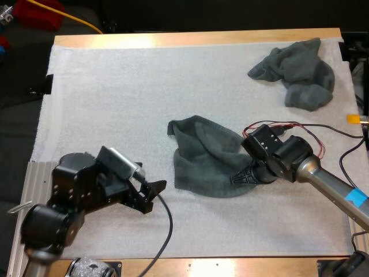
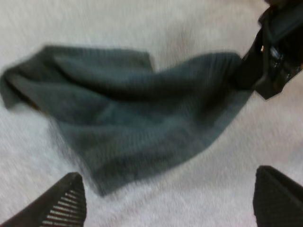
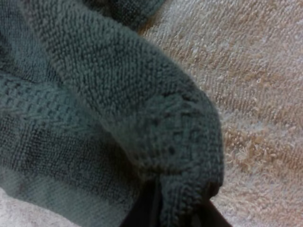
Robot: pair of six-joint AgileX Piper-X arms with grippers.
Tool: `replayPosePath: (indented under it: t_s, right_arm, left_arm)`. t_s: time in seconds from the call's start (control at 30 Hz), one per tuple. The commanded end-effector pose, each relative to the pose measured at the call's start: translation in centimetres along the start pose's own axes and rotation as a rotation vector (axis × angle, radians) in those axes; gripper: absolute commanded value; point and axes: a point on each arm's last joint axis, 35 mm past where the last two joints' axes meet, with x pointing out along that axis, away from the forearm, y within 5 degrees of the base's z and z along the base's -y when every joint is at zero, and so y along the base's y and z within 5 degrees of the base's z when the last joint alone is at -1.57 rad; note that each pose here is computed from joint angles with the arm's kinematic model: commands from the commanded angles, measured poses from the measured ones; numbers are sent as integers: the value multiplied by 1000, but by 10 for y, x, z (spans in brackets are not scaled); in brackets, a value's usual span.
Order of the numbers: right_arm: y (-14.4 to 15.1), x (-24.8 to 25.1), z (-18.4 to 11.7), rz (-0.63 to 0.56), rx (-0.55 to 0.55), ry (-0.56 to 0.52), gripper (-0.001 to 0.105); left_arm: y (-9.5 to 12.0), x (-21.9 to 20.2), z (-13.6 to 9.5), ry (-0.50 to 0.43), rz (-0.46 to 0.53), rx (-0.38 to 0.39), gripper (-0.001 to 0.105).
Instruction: Pick towel from pile, fold and stack
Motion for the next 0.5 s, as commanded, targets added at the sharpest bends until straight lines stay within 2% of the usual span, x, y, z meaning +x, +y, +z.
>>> replayPosePath:
  t_s: [0.0, 0.17, 0.47]
  right_arm:
    - [-1, -3, -1, -10, -9, -1, 1]
    - [-1, -3, -2, -8, -10, 8, 1]
    - [-1, -3, -4, -9, -10, 21, 1]
  left_arm:
    - [2, 6, 0, 13, -22, -15, 71]
    - [22, 38, -5, 106, -7, -72, 71]
    - [47, 83, -1, 196, -23, -128, 71]
